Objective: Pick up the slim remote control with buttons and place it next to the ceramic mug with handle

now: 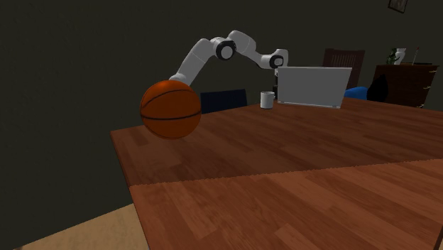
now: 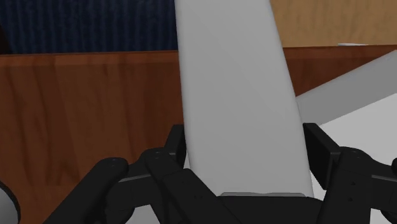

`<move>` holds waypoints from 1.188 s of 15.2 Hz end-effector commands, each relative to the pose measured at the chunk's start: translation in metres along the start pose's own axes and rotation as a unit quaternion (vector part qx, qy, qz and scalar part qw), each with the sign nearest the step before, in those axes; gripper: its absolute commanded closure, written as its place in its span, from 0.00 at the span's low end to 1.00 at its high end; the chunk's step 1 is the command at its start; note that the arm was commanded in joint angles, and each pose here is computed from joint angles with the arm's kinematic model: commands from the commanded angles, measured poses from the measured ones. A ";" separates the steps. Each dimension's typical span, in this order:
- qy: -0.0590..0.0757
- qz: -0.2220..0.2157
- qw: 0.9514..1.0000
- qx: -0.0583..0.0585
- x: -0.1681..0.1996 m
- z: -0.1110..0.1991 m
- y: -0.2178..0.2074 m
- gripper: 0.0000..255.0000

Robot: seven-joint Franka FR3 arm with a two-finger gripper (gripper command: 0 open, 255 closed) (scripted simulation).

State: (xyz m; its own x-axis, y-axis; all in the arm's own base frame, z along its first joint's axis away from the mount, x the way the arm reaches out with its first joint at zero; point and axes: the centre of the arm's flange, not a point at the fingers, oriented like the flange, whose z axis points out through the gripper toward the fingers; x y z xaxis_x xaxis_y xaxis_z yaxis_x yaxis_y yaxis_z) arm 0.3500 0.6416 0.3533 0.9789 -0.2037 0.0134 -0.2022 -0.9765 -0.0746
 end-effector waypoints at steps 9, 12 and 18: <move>-0.003 0.007 0.999 -0.033 0.011 0.011 0.009 0.00; -0.003 0.007 0.999 -0.033 0.008 -0.001 0.007 0.00; -0.003 0.007 0.999 -0.033 0.009 -0.038 0.005 0.00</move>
State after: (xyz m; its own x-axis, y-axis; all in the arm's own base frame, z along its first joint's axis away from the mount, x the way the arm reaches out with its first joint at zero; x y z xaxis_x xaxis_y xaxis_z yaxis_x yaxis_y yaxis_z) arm 0.3580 0.6318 0.3900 0.9756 -0.2193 0.0102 -0.2192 -0.9756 -0.0091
